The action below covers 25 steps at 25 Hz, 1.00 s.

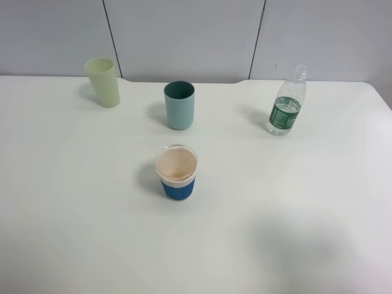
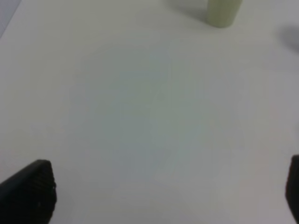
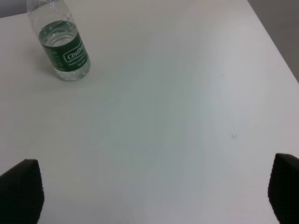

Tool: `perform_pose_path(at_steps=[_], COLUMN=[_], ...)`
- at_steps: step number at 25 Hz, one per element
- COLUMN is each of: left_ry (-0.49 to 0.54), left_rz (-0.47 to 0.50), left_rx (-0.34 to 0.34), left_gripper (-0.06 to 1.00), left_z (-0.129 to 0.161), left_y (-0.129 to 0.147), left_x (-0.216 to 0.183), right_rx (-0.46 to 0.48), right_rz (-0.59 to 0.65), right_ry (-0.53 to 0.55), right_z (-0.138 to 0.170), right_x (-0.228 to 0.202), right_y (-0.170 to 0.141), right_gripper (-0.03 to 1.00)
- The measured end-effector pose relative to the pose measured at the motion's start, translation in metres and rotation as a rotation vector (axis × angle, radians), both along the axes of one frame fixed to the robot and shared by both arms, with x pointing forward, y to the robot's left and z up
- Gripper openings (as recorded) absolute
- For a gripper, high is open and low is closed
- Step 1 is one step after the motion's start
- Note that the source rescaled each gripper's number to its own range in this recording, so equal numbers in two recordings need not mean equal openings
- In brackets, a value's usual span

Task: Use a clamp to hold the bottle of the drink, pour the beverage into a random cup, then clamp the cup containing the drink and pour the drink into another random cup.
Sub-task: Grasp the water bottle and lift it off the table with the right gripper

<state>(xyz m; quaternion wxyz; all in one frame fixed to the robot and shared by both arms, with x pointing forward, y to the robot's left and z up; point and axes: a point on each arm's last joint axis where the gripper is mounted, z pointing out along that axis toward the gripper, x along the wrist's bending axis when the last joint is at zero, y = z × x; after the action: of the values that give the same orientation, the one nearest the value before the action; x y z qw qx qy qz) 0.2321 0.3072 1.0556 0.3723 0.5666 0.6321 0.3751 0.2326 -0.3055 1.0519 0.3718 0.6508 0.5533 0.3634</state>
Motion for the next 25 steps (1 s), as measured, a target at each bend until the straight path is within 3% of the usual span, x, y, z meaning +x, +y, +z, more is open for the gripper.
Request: perform_pose_path(at_steps=[25], left_ry=[0.000], left_rz=[0.000], left_rx=[0.000], left_gripper=[1.00], left_z=[0.0000], left_y=[0.0000], left_x=[0.0000], right_rx=[0.000], right_rz=[0.000], right_ry=[0.000], right_z=[0.0000], right_x=[0.0000], right_y=[0.0000], right_gripper=[0.91])
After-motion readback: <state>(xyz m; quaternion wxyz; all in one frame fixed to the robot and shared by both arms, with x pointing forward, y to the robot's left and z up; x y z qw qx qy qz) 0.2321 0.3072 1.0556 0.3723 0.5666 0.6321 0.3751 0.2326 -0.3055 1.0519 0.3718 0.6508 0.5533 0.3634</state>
